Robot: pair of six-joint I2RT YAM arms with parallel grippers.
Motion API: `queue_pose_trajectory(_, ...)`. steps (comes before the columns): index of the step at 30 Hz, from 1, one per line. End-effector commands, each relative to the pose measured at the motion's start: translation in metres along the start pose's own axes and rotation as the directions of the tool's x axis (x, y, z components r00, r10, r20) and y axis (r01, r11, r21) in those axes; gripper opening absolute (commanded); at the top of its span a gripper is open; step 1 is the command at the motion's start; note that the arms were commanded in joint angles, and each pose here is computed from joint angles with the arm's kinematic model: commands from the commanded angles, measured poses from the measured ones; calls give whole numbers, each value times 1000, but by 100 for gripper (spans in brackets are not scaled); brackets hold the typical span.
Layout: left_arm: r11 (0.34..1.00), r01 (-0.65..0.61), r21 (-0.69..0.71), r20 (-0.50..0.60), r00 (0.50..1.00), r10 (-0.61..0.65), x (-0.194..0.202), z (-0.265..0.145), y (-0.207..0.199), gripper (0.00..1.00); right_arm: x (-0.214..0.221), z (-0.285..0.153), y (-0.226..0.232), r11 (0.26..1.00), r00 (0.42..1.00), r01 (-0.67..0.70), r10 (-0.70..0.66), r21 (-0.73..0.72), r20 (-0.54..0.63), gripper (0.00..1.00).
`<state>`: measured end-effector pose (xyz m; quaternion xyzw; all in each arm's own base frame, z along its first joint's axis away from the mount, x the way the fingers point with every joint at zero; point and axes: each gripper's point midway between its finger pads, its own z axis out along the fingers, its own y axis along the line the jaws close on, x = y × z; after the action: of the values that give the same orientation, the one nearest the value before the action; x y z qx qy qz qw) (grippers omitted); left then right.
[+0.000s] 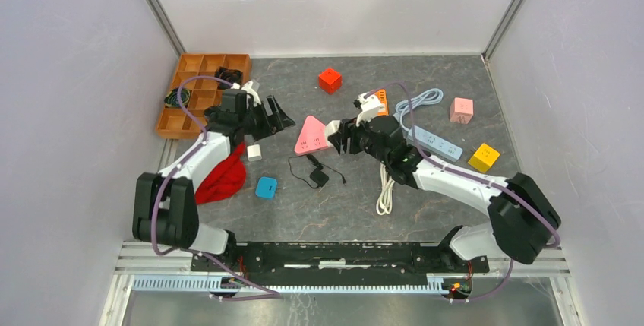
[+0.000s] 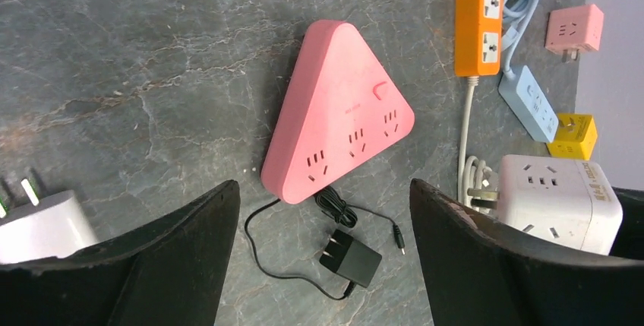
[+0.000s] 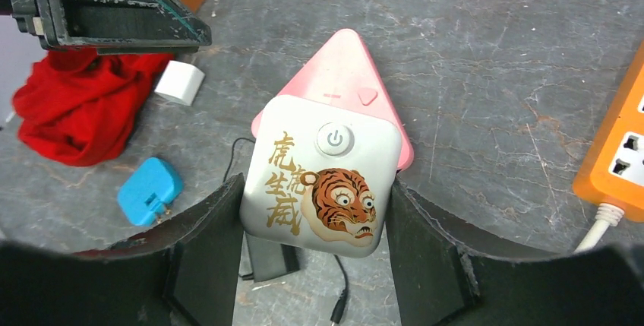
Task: Insert the plug
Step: Insert the plug into the socket.
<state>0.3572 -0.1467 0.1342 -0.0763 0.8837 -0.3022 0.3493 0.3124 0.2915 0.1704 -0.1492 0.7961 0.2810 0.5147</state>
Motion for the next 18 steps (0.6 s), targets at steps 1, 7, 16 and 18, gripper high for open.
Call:
queue_pose_trajectory(1,993,70,93,-66,996,-64,-8,17,-20,85,-27,16,2,999,990,35,-38,22,133,32)
queue_pose_trajectory(7,991,73,109,-116,991,-60,1,20,-20,80,-24,22,28,992,998,46,-39,-117,56,34)
queue_pose_trajectory(16,988,125,94,-188,976,-105,22,38,-6,76,-25,33,-1,997,986,78,-80,20,145,31)
queue_pose_trajectory(18,989,128,79,-194,975,-111,25,42,-1,75,-22,41,-7,995,985,93,-99,46,144,31)
